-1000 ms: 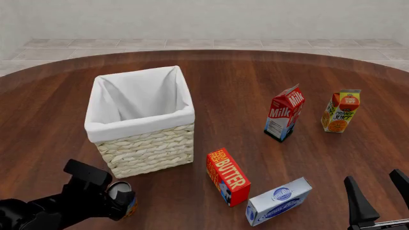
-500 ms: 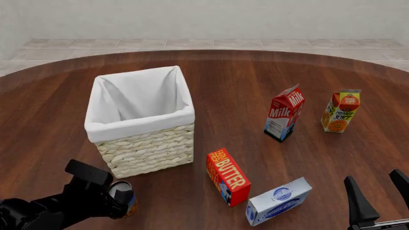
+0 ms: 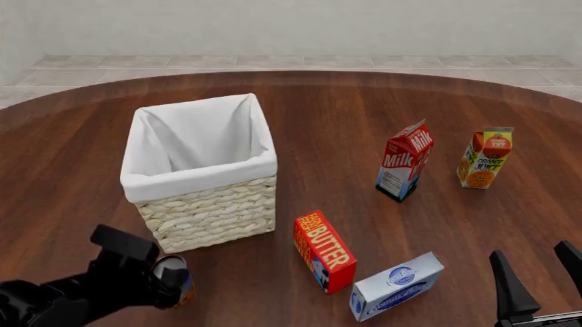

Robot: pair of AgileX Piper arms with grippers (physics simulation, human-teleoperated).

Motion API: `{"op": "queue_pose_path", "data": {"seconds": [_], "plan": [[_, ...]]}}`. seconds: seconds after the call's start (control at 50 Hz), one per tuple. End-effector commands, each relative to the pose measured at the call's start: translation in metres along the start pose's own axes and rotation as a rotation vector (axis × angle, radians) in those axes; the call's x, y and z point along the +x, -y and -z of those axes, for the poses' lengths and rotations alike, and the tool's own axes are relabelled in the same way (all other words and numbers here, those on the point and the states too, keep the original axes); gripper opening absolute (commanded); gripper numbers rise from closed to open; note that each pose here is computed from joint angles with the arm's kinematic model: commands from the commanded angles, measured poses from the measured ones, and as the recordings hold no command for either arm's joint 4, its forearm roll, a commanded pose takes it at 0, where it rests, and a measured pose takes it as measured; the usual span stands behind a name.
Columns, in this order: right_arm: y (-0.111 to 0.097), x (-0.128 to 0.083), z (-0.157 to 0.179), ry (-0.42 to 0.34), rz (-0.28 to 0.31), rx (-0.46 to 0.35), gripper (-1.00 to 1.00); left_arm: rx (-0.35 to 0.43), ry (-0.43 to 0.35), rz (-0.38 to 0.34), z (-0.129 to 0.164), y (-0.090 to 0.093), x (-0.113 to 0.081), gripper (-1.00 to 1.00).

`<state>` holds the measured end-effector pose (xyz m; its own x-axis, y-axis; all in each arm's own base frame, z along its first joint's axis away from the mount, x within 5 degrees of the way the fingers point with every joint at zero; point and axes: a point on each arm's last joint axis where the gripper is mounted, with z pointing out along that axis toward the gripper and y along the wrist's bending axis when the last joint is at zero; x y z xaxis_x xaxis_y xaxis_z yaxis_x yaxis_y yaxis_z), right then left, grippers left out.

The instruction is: Pick up the alphabet soup and the tomato sauce, and put them in the basket.

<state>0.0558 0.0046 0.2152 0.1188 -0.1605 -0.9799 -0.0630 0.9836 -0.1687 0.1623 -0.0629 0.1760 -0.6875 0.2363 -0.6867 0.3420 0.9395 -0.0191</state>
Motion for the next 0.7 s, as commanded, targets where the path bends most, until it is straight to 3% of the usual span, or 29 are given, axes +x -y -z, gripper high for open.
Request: {"op": "queue_pose_path", "data": {"seconds": [0.02, 0.32, 0.7], "plan": [[0.0, 0.0, 0.0, 0.0, 0.001, 0.0, 1.0, -0.008, 0.032, -0.027, 0.009, -0.002, -0.014, -1.0], [0.0, 0.0, 0.0, 0.002, 0.005, -0.002, 1.0, 0.001, 0.071, -0.068, 0.025, 0.001, -0.033, -1.0], [0.0, 0.0, 0.0, 0.002, 0.005, -0.002, 1.0, 0.022, 0.087, -0.119, 0.037, 0.007, -0.039, -1.0]]}}
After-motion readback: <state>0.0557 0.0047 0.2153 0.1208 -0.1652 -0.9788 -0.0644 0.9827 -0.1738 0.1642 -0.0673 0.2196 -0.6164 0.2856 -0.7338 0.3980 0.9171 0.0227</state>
